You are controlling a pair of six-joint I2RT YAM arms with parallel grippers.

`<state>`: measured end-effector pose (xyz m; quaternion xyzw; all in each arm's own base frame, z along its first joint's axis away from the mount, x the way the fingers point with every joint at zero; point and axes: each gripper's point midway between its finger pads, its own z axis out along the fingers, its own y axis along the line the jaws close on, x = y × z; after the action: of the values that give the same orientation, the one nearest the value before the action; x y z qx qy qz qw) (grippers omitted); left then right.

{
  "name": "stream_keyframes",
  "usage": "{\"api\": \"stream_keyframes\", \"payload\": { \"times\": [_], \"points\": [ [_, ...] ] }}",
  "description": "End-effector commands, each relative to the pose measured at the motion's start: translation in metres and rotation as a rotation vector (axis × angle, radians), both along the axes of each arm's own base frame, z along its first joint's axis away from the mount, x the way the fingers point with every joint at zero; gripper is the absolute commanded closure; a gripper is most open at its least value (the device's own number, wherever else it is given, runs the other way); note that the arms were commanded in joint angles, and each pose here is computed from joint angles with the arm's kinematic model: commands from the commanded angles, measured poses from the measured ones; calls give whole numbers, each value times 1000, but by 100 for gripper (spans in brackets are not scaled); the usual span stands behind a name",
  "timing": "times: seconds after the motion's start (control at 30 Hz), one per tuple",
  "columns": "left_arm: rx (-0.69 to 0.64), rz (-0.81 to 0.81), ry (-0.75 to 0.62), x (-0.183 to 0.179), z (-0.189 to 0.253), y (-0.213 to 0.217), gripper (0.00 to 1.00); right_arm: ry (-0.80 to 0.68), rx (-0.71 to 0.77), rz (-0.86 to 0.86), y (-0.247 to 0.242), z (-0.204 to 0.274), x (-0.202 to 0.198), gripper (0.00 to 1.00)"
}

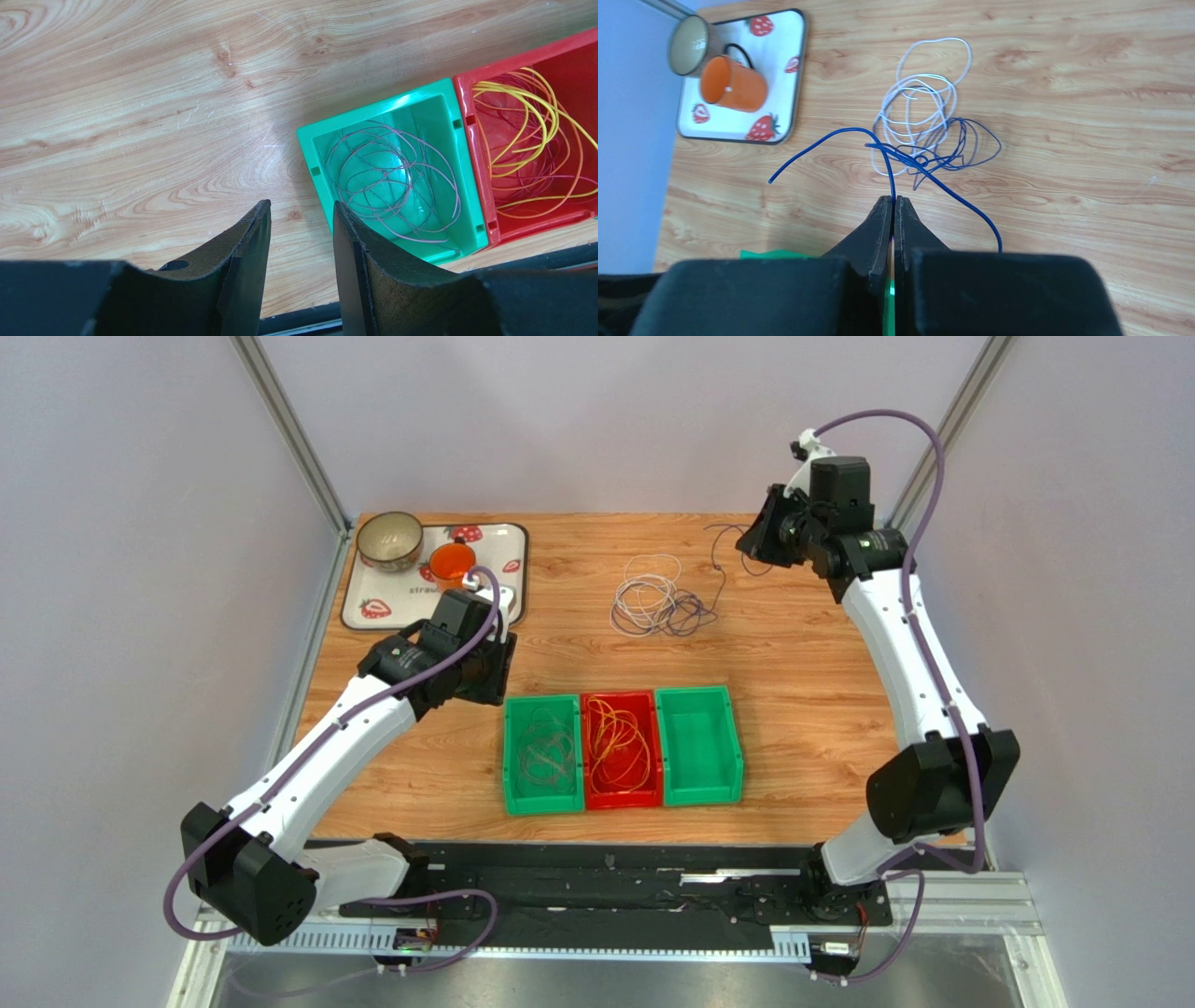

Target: Untangle the cables

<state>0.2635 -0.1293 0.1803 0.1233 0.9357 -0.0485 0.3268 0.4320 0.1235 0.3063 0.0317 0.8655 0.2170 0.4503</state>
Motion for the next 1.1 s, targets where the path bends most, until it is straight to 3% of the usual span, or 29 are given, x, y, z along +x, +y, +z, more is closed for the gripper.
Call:
{"api": "stream_keyframes", "payload": {
  "times": [0.0,0.8,1.07],
  "points": [
    [-9,-13,-39,3,10,0,53,-174,105,71,17,74,-21,100],
    [-27,-14,-65,0,18,1,53,-738,283,238,26,303,-134,100],
    [-19,-6,-70,0,18,3,53,-701,313,274,33,290,-133,100]
  ]
}}
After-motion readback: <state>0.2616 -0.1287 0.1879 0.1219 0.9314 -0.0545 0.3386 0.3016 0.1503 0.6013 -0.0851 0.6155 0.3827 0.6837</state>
